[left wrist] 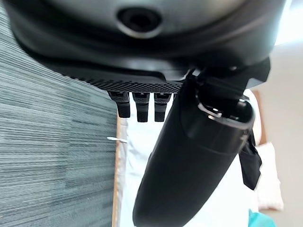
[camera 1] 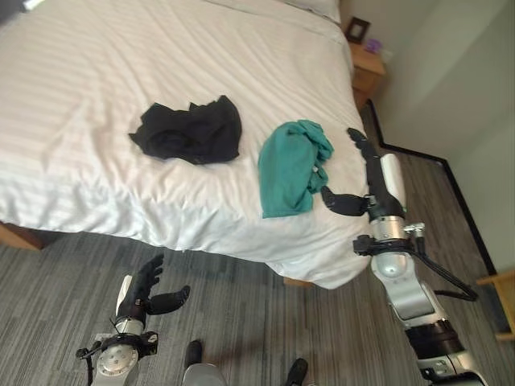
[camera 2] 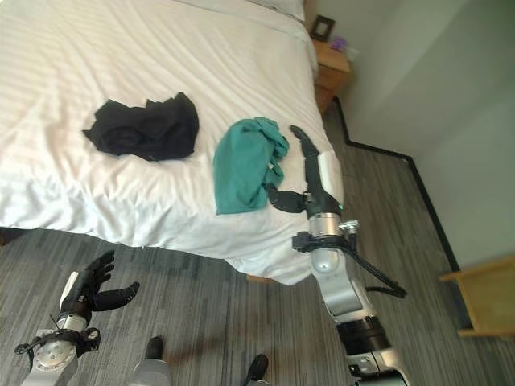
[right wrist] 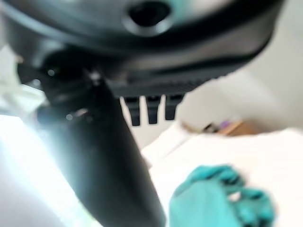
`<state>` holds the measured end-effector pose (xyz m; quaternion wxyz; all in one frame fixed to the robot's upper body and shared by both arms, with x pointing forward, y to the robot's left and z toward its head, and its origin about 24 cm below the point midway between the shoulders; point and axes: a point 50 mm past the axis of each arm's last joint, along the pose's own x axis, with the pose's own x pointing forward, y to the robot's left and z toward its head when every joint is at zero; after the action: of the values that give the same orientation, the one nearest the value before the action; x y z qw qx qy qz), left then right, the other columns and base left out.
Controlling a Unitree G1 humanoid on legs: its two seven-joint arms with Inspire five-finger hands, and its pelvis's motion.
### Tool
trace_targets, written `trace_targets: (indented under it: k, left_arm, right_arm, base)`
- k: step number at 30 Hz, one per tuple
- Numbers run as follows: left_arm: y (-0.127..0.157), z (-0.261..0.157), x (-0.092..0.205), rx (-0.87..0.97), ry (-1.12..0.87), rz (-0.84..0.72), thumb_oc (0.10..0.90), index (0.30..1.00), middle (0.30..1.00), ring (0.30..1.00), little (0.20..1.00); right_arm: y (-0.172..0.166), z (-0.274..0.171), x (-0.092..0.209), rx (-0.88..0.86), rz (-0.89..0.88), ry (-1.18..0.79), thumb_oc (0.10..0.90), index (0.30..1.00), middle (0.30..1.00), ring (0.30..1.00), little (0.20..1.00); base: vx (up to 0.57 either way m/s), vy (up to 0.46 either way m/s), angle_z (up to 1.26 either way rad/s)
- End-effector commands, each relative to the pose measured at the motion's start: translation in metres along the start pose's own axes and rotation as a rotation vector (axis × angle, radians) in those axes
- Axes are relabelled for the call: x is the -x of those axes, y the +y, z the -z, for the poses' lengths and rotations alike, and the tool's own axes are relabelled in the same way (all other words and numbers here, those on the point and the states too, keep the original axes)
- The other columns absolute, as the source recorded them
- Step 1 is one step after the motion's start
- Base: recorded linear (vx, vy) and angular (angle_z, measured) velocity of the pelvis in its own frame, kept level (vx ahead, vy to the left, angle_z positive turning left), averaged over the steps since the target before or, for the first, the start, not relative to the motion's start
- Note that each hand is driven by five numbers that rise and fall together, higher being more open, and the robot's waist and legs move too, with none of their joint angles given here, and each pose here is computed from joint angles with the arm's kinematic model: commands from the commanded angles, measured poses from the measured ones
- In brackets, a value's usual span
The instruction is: Pick up bed clothes into laundry basket.
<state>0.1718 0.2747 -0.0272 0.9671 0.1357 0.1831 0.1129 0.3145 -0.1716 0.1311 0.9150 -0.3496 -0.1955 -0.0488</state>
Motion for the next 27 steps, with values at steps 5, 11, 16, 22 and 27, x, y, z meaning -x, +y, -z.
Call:
trace_targets:
  k: [5,11,16,22,27]
  left_arm:
    - [-0.004,-0.034,-0.004,0.044,-0.195,0.02,0.8,0.9,0.9,0.9,0.9]
    - [0.006,-0.039,-0.014,0.107,-0.211,-0.05,0.8,0.9,0.9,0.9,0.9]
    - [0.01,-0.038,-0.013,0.161,-0.206,-0.077,0.8,0.9,0.9,0.9,0.9]
    - [0.004,-0.048,-0.021,0.161,-0.236,-0.024,0.8,0.9,0.9,0.9,0.9]
    - [0.016,-0.019,-0.01,0.147,-0.118,-0.054,0.8,0.9,0.9,0.9,0.9]
  right_arm:
    - [-0.046,-0.022,-0.085,0.312,0.113,-0.085,0.8,0.9,0.9,0.9,0.9]
    - [-0.047,-0.013,-0.109,0.373,0.097,0.026,0.8,0.9,0.9,0.9,0.9]
    - [-0.035,-0.029,-0.118,0.333,0.079,-0.011,0.8,0.9,0.9,0.9,0.9]
    - [-0.062,-0.045,-0.136,0.374,0.16,-0.015,0.8,0.9,0.9,0.9,0.9]
    - [-0.06,-0.053,-0.138,0.402,0.165,-0.054,0.8,0.9,0.9,0.9,0.9]
  base:
    - [0.2,-0.019,0.26]
    - [0.2,-0.064,0.47]
    - [0.18,-0.086,0.43]
    - [0.05,-0.042,0.39]
    - [0.26,0.223,-0.22]
